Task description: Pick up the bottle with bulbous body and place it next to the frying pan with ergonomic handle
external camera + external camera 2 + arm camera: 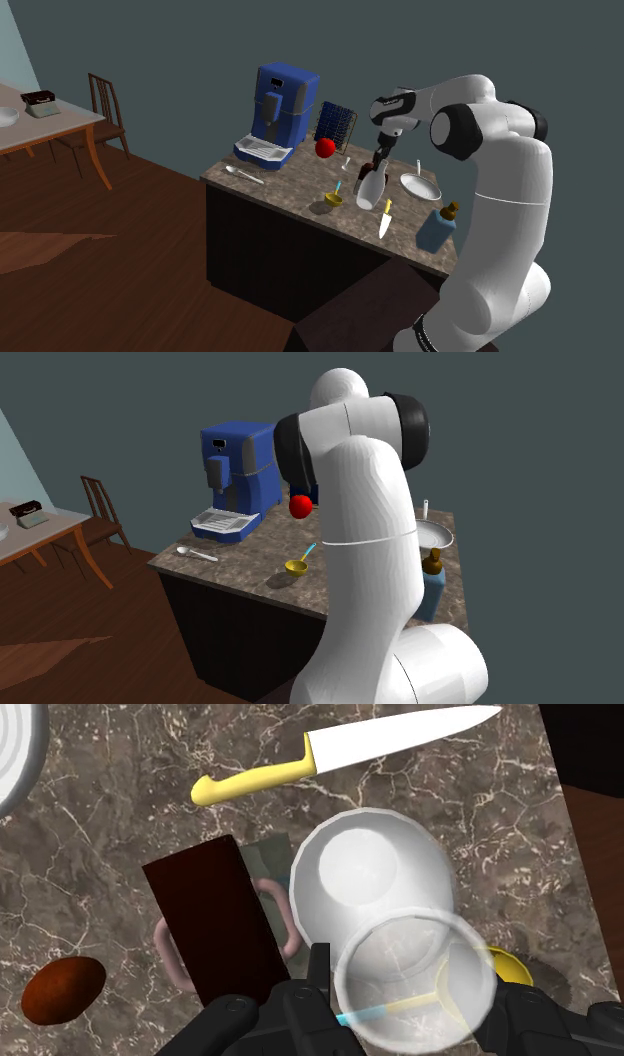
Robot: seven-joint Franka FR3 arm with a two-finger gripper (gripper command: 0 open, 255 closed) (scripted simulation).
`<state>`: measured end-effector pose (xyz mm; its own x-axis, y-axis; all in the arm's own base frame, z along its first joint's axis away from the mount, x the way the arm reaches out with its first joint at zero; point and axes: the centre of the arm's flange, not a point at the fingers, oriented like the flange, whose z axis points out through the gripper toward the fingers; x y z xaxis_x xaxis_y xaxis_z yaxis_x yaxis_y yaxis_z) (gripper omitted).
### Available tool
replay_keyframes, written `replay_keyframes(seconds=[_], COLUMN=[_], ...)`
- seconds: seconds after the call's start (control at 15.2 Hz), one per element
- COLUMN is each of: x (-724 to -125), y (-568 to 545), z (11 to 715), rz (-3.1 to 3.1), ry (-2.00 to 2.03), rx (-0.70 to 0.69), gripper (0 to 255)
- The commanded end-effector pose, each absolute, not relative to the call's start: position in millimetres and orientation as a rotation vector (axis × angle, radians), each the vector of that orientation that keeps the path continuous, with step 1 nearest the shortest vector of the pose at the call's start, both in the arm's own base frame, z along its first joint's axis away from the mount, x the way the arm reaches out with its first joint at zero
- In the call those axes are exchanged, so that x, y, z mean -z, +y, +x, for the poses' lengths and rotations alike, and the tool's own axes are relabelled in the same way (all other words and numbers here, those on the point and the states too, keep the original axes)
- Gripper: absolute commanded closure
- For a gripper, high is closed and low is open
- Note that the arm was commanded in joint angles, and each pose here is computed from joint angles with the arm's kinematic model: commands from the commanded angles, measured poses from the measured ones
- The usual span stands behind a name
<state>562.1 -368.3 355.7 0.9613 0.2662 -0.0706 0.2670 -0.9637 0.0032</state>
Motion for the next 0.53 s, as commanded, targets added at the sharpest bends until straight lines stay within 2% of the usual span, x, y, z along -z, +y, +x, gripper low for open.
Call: replay_keyframes(seconds=[0.0,0.46], x=[-367,-404], y=[-369,-369], z=[562,562], rz=[3.098,3.098], ry=[0.421,0.421], rx=[0.108,0.108], gripper=[255,255])
